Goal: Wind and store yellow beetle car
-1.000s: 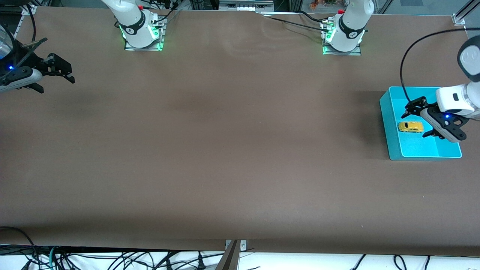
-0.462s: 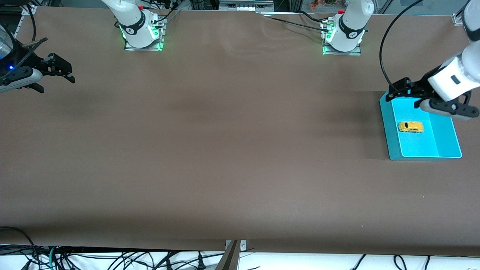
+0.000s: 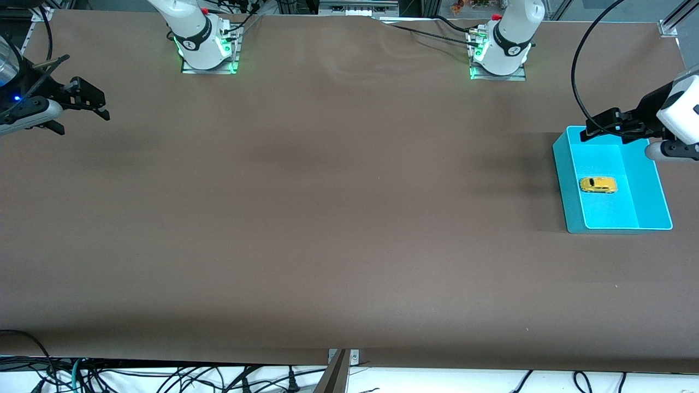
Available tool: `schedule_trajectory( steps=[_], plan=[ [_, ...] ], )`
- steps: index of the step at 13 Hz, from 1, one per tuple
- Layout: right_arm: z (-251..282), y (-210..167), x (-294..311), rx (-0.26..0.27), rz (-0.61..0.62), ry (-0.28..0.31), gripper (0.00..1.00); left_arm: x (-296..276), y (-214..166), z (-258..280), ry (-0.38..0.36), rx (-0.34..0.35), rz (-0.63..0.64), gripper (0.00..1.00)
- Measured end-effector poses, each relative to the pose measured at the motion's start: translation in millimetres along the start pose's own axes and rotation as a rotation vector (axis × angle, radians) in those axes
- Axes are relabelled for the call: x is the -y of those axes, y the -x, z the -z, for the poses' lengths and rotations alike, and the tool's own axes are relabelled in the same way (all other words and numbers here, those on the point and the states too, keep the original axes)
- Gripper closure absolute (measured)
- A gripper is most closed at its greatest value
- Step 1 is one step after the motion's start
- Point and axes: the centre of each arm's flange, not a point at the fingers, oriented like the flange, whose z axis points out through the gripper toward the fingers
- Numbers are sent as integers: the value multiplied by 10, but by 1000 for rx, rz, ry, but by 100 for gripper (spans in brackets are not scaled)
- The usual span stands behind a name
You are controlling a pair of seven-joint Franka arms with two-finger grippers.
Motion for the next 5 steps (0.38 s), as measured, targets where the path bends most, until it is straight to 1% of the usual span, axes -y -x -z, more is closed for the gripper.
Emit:
schedule_trajectory(
  steps=[5],
  plan=[
    [-1,1,1,1,0,0,0,-1,-70,-124,-4,25,-13,0]
  ],
)
